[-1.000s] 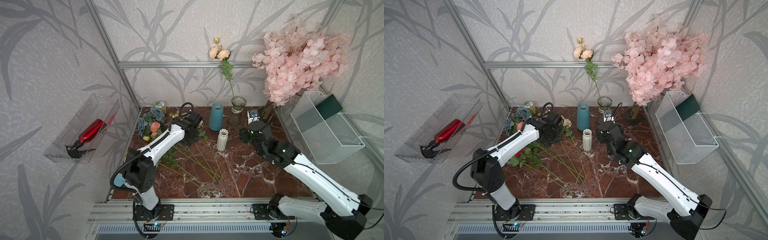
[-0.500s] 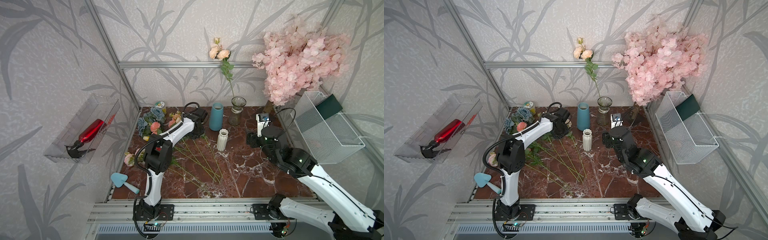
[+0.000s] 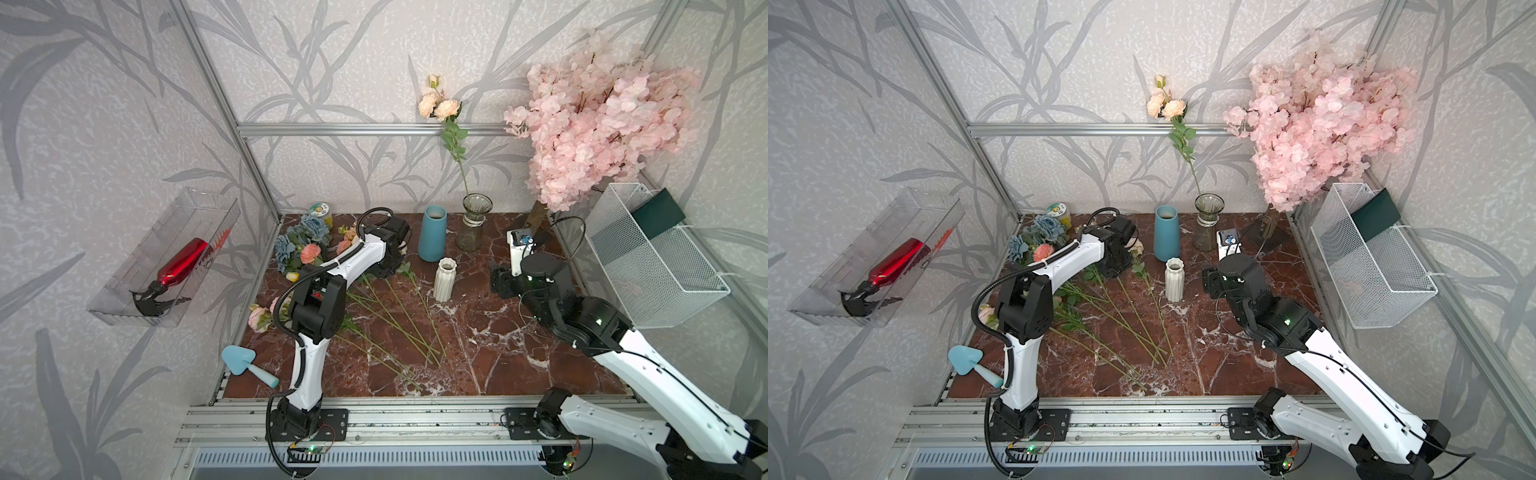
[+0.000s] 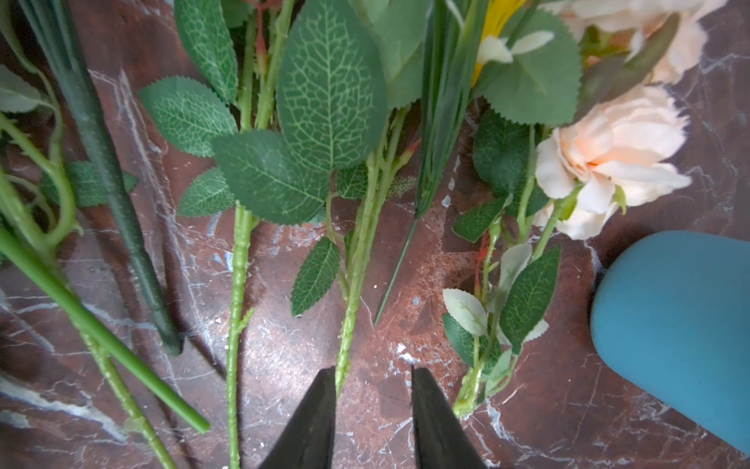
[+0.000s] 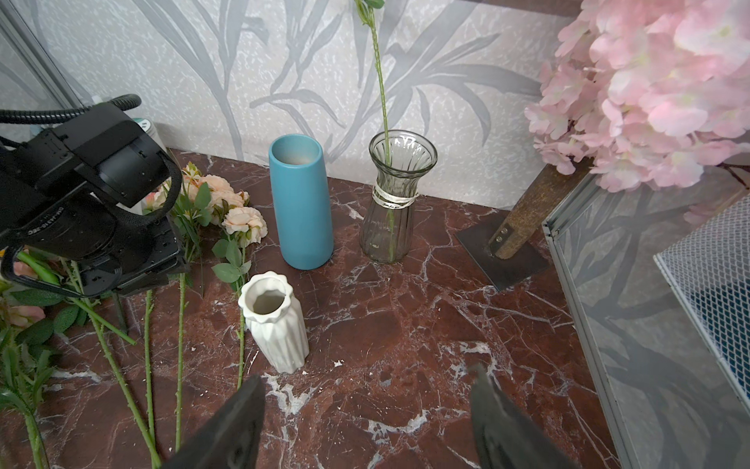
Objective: Place the pink flowers into the vase
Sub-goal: Pick up the flower at the center of the board.
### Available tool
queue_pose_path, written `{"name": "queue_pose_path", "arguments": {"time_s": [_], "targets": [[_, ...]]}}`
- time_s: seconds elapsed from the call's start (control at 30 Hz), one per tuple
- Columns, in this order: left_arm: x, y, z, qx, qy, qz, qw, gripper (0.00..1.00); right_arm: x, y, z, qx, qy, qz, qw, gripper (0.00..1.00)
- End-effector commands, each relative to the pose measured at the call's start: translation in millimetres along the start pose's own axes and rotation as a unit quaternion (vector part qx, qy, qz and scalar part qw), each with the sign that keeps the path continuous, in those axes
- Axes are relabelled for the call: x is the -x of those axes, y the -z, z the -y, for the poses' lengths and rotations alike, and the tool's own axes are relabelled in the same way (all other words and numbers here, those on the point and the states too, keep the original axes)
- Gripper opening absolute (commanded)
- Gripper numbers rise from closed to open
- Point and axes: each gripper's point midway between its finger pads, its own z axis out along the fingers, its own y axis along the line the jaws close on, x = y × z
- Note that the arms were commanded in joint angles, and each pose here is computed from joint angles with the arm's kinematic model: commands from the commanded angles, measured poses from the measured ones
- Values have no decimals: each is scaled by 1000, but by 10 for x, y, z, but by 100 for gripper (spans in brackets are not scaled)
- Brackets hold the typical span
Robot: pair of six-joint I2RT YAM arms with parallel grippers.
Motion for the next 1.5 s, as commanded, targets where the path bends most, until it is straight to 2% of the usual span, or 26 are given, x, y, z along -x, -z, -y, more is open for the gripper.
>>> {"name": "queue_pose_path", "arguments": {"time_s": [0.0, 0.53, 0.93, 1.1, 1.47], "targets": [[-23, -140, -58, 21, 25, -2, 999, 32, -3, 31, 0, 5, 0, 4, 1000, 79], [-82, -341, -175, 37, 41, -4, 998, 31, -44, 14, -20, 9, 1, 0, 1000, 79], [-69, -413, -279, 69, 22, -3, 997, 25, -71, 6, -24, 11, 2, -1, 1000, 79], [-54, -398, -268, 64, 23, 0, 998, 14, -81, -1, -31, 12, 2, -2, 1000, 79], [52, -215, -253, 66, -1, 27, 997, 0, -77, 6, -19, 10, 1, -1, 1000, 79]]}}
